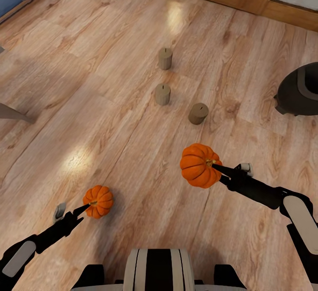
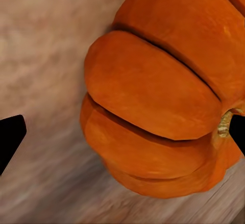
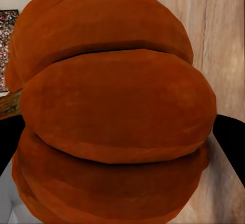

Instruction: Place each of the two pumpkins and all three candles from the living room inside a cabinet in the living room (use any cabinet), then make sure every cabinet is closed, and position the cauldron so it is next to a table in the living room.

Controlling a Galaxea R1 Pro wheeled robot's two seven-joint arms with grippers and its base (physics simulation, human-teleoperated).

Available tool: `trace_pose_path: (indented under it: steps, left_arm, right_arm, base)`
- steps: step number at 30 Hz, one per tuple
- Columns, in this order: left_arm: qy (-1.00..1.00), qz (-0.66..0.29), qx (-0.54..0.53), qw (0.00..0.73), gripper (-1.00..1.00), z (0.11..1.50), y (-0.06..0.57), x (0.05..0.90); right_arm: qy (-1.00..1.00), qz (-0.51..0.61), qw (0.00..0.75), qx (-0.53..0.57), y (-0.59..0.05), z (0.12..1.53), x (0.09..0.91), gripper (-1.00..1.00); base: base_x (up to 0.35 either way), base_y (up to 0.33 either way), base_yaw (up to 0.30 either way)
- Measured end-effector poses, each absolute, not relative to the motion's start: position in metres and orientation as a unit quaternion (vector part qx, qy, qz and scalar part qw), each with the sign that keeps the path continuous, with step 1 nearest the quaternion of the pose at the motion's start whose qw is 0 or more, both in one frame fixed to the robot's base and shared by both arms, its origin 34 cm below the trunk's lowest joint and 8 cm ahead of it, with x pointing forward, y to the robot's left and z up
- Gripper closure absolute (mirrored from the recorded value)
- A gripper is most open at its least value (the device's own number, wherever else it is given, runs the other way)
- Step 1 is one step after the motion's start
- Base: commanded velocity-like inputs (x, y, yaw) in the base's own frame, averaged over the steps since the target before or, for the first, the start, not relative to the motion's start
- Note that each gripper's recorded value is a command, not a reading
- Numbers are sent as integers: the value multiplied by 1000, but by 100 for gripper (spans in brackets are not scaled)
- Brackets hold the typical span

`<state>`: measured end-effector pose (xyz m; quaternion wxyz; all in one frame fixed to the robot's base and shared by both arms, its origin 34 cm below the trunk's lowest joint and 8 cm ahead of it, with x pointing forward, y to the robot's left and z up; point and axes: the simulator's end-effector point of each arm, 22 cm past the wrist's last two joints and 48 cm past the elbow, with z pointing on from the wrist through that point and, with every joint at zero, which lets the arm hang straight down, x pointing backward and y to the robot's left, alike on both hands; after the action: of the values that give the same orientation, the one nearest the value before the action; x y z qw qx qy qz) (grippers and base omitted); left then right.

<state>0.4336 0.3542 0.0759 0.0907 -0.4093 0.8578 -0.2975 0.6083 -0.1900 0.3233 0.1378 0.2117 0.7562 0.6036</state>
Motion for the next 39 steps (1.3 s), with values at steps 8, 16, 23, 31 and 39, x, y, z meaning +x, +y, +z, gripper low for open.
trace_pose_path:
  steps: [8,16,23,31,39]
  left_arm:
    - [854,-301,-416,88,-100,73,354,432]
    - [858,-302,-406,89,-100,73,351,433]
    - [858,-304,-403,91,-100,75,350,435]
    - [859,-310,-398,94,-100,77,347,439]
    - [859,-312,-395,96,-100,78,346,441]
  right_arm:
    - [758,601,133,215,-190,316,606,100]
    - [758,602,134,215,-190,316,606,100]
    - [757,602,134,215,-190,316,606,100]
    - [758,602,133,215,-190,316,606,100]
    - [758,602,133,215,-190,316,606,100]
  base:
    - [0,0,0]
    - [0,0,0]
    - [0,0,0]
    - [0,0,0]
    - [0,0,0]
